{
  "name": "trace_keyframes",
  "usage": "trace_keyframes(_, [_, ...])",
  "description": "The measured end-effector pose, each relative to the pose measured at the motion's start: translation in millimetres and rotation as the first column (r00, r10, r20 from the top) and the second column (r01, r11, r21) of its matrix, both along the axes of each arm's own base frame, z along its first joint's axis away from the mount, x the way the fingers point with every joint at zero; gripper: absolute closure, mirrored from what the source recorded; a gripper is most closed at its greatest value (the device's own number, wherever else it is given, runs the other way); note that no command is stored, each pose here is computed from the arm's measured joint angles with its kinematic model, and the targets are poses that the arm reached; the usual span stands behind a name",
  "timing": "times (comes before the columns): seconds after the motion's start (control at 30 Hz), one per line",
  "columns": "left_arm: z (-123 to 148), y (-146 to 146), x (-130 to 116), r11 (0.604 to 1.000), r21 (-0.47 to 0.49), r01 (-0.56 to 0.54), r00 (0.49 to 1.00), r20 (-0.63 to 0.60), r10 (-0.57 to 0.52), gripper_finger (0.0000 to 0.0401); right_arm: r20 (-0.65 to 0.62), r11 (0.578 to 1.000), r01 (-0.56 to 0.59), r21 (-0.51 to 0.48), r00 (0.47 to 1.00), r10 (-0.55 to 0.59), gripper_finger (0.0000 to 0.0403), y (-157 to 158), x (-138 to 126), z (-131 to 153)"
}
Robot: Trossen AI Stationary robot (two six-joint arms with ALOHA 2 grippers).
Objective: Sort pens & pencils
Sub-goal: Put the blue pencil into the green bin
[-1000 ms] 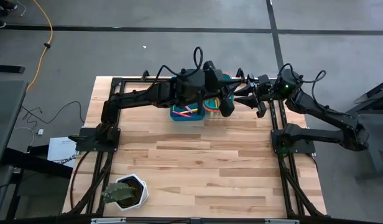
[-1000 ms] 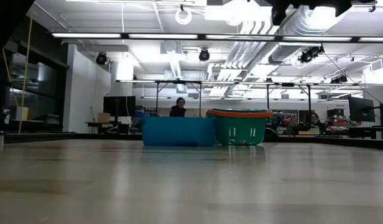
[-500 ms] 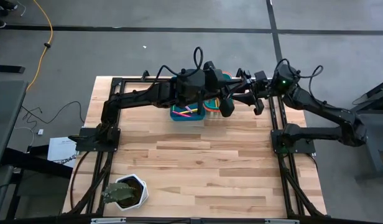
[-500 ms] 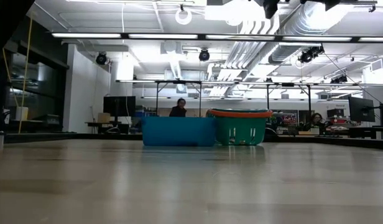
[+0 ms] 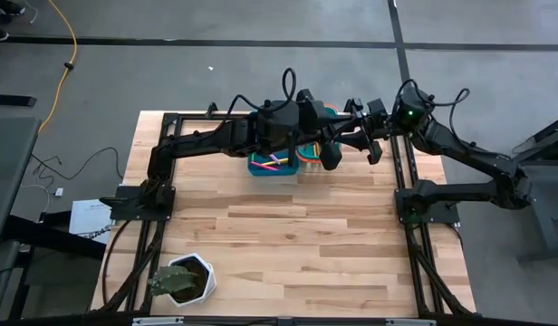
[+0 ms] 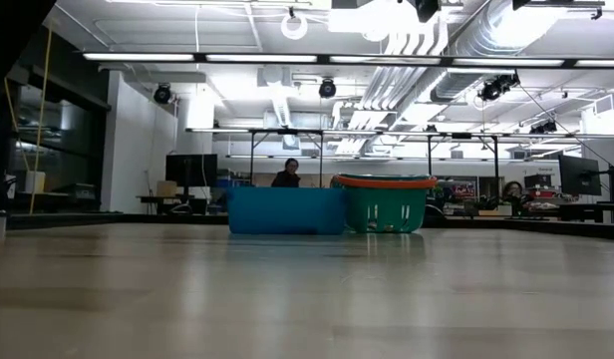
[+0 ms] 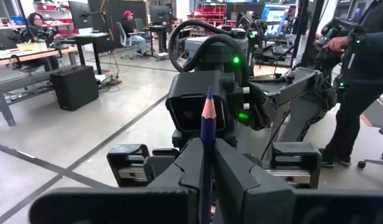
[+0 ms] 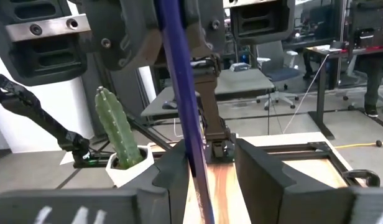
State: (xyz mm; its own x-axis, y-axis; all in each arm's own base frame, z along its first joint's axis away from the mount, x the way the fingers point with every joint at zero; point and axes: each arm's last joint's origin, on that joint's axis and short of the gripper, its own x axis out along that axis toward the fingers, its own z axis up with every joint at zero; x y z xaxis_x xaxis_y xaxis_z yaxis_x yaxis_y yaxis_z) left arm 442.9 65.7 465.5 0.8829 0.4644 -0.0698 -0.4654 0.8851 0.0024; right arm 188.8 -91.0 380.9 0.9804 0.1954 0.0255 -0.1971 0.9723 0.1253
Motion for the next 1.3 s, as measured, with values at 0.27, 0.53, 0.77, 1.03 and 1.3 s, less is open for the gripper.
trace_keyframes(0.27, [3,0,0,1.000,0.020,0.000,1.000,0.023,0.000,0.0384,-0.002,1.000,-0.003,0.001,1.000,0.003,0.0338,0,0,0])
trace_keyframes(0.53, [4,1,0,0.999,0.034,-0.008,1.000,0.026,0.007,0.0384,0.003,1.000,-0.006,-0.011,1.000,0.006,0.0396,0,0,0])
trace_keyframes(0.77, [4,1,0,0.999,0.050,-0.007,1.000,0.016,0.006,0.0384,0.003,1.000,0.013,-0.008,1.000,-0.013,0.0392,0,0,0])
trace_keyframes(1.03, [2,2,0,0.997,0.080,-0.008,1.000,-0.016,0.009,0.0354,0.000,1.000,0.023,-0.006,1.000,-0.023,0.0392,-1,0,0])
trace_keyframes(1.3, [-1,10,-1,0.998,0.067,0.007,0.999,-0.047,-0.004,0.0254,0.003,0.999,0.044,-0.007,0.999,-0.044,0.0392,-2,0,0])
